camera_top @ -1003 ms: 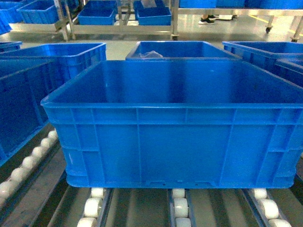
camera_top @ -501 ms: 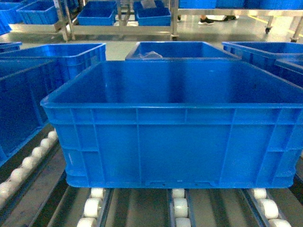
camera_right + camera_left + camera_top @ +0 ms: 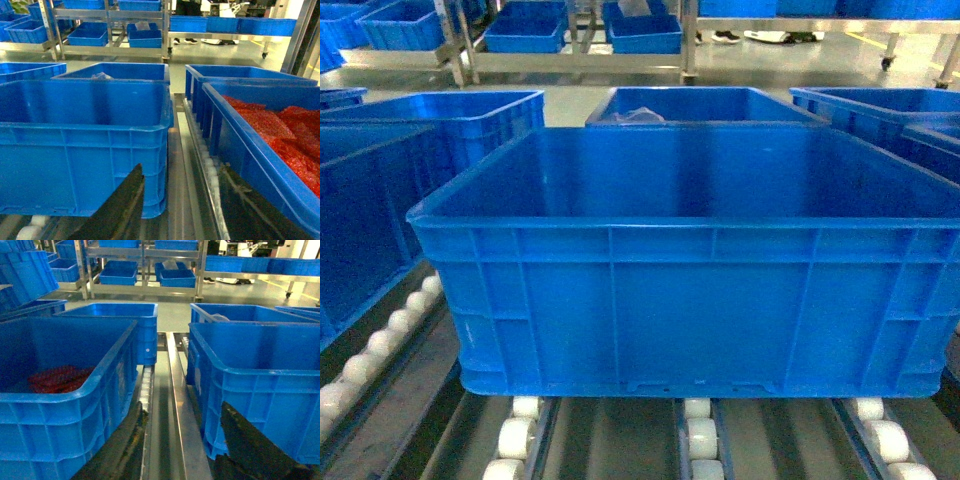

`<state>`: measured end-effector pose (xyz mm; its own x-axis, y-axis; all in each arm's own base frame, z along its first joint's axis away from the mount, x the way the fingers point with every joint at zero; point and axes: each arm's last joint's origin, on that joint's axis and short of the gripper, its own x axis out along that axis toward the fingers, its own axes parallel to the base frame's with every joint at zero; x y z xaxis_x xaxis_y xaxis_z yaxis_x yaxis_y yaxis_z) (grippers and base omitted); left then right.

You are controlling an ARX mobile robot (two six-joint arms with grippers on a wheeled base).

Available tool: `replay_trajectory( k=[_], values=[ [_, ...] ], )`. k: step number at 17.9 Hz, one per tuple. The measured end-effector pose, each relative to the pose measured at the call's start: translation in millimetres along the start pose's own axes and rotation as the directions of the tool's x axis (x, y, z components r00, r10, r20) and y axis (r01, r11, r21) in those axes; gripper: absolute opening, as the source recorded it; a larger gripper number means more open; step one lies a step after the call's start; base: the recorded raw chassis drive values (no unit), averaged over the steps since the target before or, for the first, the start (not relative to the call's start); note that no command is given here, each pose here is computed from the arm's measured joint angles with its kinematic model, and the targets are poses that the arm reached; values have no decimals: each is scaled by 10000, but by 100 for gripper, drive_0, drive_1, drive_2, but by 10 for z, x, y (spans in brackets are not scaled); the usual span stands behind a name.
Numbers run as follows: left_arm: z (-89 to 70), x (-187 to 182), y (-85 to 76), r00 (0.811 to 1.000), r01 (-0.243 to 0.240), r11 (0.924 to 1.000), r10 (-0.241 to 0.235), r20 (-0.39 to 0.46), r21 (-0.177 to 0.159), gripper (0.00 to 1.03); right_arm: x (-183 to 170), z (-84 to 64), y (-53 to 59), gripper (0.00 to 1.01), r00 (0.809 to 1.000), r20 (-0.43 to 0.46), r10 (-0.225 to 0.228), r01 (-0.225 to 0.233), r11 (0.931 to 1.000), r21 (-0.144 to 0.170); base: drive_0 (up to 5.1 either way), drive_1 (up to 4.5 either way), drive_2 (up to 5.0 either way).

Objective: Place box next to blue box on left shelf

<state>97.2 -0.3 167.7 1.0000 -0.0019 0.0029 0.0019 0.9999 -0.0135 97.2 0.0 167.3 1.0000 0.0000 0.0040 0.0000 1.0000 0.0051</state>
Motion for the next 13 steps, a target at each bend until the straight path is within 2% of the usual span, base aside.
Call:
replay_trajectory(
  k=[1, 5, 13],
  values=[
    [0, 0, 0, 10000, 4, 10000, -4, 0, 0, 51, 0, 0, 0, 49, 10000, 0, 0, 0, 10000, 0, 0, 0, 0],
    [0, 0, 0, 10000, 4, 10000, -4, 0, 0, 100, 0, 0, 0, 100, 10000, 0, 0, 0, 10000, 8, 0, 0, 0],
    [0, 0, 0, 10000, 4, 10000, -4, 0, 23, 98, 0, 0, 0, 98, 10000, 0, 0, 0, 10000, 4, 0, 0, 0]
  ],
)
